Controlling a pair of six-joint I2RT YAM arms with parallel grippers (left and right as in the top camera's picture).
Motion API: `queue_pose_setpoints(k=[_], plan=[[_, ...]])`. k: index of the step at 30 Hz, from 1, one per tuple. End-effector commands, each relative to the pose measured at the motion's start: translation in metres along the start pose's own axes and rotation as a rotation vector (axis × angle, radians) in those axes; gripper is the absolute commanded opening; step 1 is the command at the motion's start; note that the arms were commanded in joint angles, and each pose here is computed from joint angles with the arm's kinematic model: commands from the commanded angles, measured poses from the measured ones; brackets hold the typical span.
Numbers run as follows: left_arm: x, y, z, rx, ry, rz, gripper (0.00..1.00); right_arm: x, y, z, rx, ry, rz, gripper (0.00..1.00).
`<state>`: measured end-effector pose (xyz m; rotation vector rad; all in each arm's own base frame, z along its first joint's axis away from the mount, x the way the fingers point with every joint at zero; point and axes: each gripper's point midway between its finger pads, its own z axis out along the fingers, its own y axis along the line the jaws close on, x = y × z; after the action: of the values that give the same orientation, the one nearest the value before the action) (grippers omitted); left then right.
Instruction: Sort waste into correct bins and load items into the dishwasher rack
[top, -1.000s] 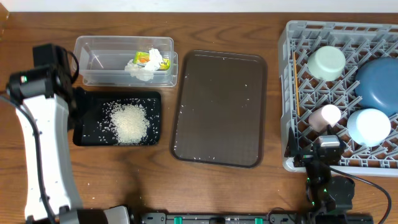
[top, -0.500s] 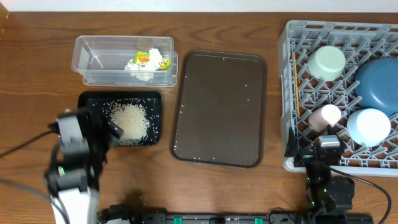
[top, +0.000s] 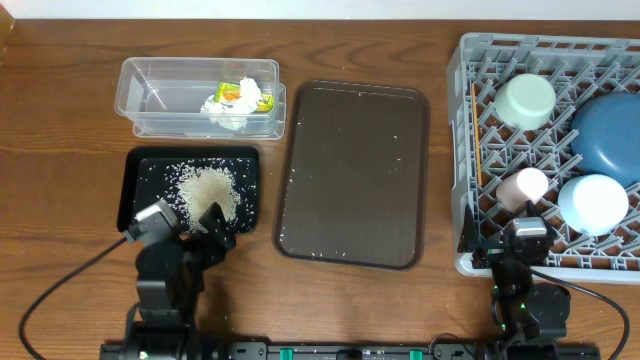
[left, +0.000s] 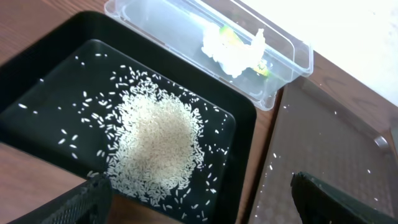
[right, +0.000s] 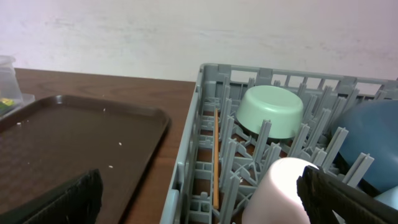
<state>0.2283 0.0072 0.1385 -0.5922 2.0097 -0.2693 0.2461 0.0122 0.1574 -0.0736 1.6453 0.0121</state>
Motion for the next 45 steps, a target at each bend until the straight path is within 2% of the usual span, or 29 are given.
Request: queue_pose_setpoints(k=[1,6,14,22,27,39,45], plan=[[0.011,0.005,0.003,0.012,-0.014,0.021,0.94,0.001,-0.003,0.000,0.015,-0.001,-0.011,0.99],[0.021,0.007,0.007,0.027,0.000,0.022,0.94,0.001,-0.003,0.000,0.015,-0.001,-0.011,0.99],[0.013,-0.004,0.008,0.098,-0.069,0.096,0.94,0.001,-0.003,0.000,0.015,-0.001,-0.011,0.99],[-0.002,-0.017,0.004,0.204,-0.222,0.088,0.94,0.001,-0.003,0.000,0.015,-0.001,-0.011,0.99],[-0.003,-0.029,0.004,0.284,-0.282,0.185,0.94,0.001,-0.003,0.000,0.015,-0.001,-0.011,0.99],[0.005,-0.024,0.012,0.255,-0.298,0.338,0.94,0.001,-0.003,0.000,0.015,-0.001,-0.011,0.99],[0.004,-0.021,0.012,0.236,-0.304,0.359,0.94,0.001,-0.003,0.000,0.015,-0.001,-0.011,0.99]])
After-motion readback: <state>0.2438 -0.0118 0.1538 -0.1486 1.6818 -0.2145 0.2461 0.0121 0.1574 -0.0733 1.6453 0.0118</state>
